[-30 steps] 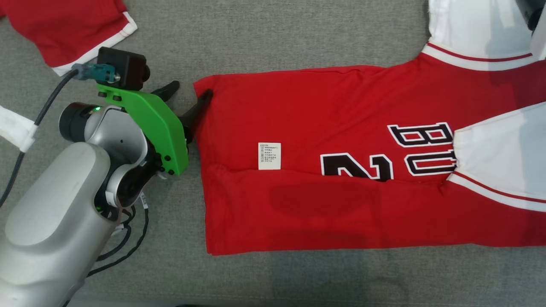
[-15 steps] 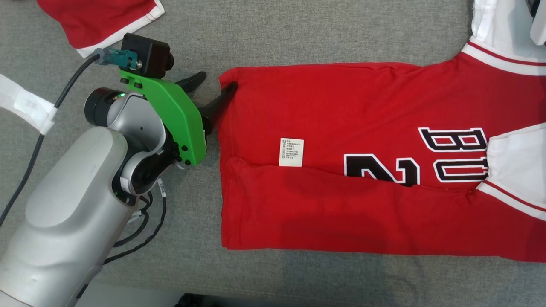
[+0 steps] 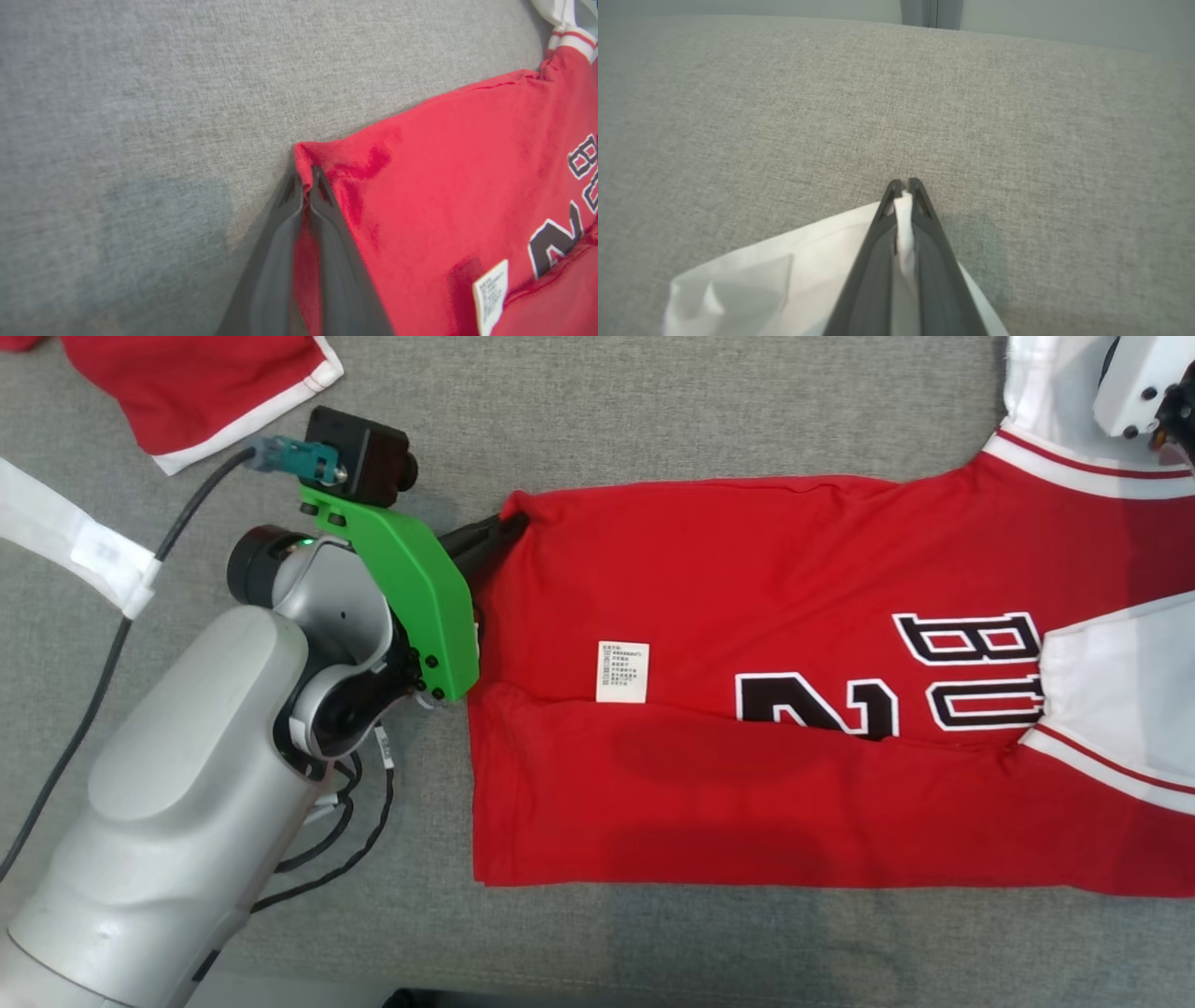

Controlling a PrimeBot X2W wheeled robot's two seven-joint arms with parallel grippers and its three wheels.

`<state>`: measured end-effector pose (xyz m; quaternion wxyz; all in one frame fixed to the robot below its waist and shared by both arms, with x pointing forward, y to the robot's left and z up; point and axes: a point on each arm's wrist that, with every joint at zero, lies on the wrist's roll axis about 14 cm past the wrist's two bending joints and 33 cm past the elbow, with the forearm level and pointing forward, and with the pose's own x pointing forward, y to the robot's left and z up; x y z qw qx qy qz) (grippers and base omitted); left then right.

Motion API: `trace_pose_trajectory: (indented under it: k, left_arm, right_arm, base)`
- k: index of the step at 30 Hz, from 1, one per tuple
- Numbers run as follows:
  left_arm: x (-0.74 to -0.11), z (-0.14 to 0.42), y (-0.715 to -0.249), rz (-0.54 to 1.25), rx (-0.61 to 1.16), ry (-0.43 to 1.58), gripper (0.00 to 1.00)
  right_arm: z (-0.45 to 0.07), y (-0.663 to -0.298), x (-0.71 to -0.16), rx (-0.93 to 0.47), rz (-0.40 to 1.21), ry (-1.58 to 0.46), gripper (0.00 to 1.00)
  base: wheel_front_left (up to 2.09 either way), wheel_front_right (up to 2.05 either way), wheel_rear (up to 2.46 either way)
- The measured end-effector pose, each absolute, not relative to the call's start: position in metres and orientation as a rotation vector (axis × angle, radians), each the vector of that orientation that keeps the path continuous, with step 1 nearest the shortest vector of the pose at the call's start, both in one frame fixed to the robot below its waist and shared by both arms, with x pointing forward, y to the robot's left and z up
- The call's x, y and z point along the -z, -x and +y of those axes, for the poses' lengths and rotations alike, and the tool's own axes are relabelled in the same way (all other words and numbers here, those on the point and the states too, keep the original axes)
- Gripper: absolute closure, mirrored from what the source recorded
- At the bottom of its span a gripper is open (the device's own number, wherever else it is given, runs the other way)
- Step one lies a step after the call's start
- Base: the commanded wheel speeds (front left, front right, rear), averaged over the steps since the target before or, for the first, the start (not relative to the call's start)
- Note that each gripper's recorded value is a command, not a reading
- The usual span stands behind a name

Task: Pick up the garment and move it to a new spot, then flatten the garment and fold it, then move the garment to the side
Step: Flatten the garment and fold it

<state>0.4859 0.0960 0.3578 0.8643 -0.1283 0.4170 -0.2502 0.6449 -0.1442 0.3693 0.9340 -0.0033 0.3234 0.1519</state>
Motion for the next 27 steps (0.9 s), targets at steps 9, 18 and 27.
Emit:
trace_pose_trajectory:
  k: [9,18,27]
  left_arm:
    - [-0.397,0.094,-0.486,0.688,0.508,0.335,1.0]
    - [-0.444,0.102,-0.455,0.535,0.493,0.367,1.0]
    - [-0.443,0.09,-0.404,0.572,0.511,0.4,1.0]
  right_arm:
    - [-0.137,-0.632,-0.434,-0.397,0.472,-0.081,1.0]
    - [-0.172,-0.559,-0.489,-0.443,0.354,-0.122,1.0]
    - [-0.228,-0.446,-0.476,-0.306,0.442,-0.216,1.0]
  base:
    - [0.0,0.0,0.0]
    - [0.0,0.0,0.0]
    - [0.0,0.0,0.0]
